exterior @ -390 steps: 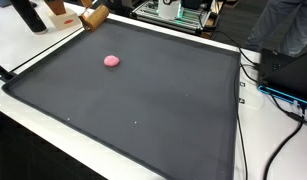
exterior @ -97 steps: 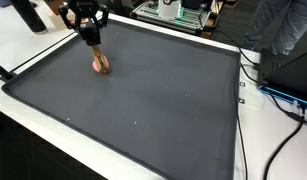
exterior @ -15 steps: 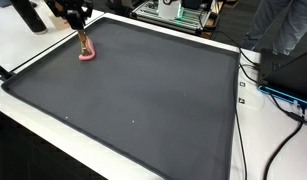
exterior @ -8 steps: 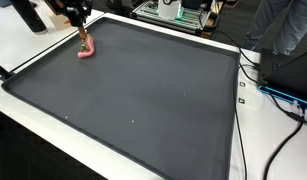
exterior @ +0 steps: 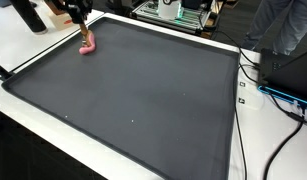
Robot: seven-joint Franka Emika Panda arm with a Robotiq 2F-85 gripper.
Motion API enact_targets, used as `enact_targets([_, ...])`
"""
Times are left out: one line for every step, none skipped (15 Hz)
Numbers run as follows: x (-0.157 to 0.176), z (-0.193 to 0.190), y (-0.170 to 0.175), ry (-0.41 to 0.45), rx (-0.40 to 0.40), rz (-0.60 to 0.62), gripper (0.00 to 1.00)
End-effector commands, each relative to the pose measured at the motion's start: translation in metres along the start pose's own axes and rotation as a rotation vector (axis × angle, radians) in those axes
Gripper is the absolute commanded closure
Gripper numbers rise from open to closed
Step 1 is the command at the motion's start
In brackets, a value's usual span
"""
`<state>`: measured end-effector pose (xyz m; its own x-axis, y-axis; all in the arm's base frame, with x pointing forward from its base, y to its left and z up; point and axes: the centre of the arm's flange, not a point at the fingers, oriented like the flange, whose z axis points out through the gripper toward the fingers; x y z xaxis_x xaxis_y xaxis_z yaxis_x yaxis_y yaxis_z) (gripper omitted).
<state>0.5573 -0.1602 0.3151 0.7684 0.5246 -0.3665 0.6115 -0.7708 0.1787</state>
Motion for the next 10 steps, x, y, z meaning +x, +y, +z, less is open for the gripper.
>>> enact_targets([-0.033, 0.031, -0.011, -0.117, 0.051, -0.007, 0.76])
enact_targets([-0.035, 0.032, -0.011, -0.125, 0.056, -0.008, 0.76])
enact_targets([-0.038, 0.034, -0.012, -0.137, 0.058, -0.011, 0.76])
enact_targets([-0.041, 0.035, -0.012, -0.149, 0.061, -0.013, 0.76])
enact_targets([-0.044, 0.037, -0.012, -0.160, 0.062, -0.015, 0.76])
enact_targets([-0.048, 0.039, -0.013, -0.176, 0.063, -0.019, 0.76])
enact_targets([-0.052, 0.043, -0.014, -0.196, 0.072, -0.022, 0.76])
enact_targets([-0.054, 0.042, -0.014, -0.200, 0.072, -0.023, 0.76])
enact_targets([-0.055, 0.042, -0.015, -0.198, 0.077, -0.023, 0.76])
enact_targets([-0.052, 0.039, -0.017, -0.156, 0.081, -0.033, 0.76])
